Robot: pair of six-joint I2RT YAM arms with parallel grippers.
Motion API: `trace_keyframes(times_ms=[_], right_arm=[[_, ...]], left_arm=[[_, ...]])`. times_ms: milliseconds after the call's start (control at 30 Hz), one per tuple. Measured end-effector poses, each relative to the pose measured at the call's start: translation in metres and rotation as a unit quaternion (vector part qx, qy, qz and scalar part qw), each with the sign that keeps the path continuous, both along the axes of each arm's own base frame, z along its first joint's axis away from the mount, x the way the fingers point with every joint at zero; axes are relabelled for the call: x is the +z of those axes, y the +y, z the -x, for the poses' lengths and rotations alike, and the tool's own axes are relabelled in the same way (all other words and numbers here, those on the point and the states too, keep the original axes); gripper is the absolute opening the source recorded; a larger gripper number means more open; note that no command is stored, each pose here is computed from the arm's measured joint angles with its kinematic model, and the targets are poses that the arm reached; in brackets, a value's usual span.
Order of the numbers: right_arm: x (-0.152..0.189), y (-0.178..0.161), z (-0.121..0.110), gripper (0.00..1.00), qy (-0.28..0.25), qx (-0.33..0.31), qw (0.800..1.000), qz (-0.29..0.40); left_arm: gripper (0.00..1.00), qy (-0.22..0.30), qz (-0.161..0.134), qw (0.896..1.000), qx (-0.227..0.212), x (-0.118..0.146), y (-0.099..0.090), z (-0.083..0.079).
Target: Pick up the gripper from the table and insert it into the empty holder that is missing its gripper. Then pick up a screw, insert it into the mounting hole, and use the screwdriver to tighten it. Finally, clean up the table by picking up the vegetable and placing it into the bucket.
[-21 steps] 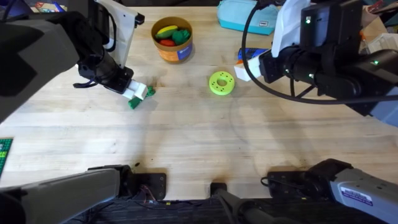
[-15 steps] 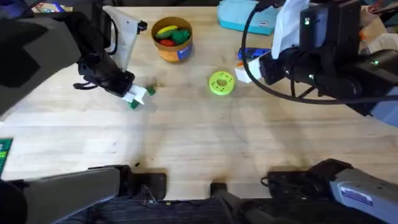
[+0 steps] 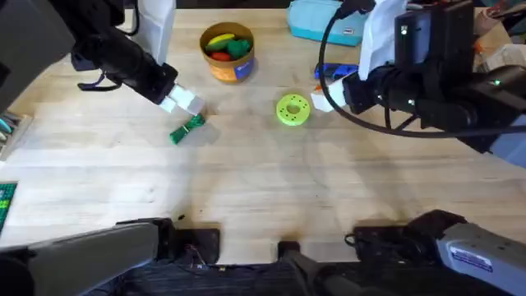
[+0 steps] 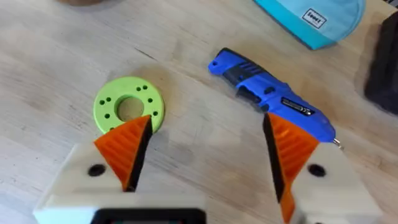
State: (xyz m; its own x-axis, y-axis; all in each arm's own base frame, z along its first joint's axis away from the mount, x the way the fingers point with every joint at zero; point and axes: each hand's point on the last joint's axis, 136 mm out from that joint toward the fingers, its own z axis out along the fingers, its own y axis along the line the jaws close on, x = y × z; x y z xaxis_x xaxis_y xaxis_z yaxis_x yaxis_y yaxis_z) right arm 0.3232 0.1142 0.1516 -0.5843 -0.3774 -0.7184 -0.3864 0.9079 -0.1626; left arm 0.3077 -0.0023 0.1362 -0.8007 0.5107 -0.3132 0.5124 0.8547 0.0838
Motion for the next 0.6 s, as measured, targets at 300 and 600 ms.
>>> trace_keyframes(times_ms=[300,600], right_arm=[[0.000,0.000,0.000,0.992,0.000,0.000,1.000,0.000],[0.000,0.000,0.000,0.992,0.000,0.000,1.000,0.000]], left_arm=[[0.986,0.116,0.004,0.991,-0.074,-0.076,-0.006,0.036],[0.986,0.106,0.000,0.990,-0.091,-0.097,-0.006,0.030]])
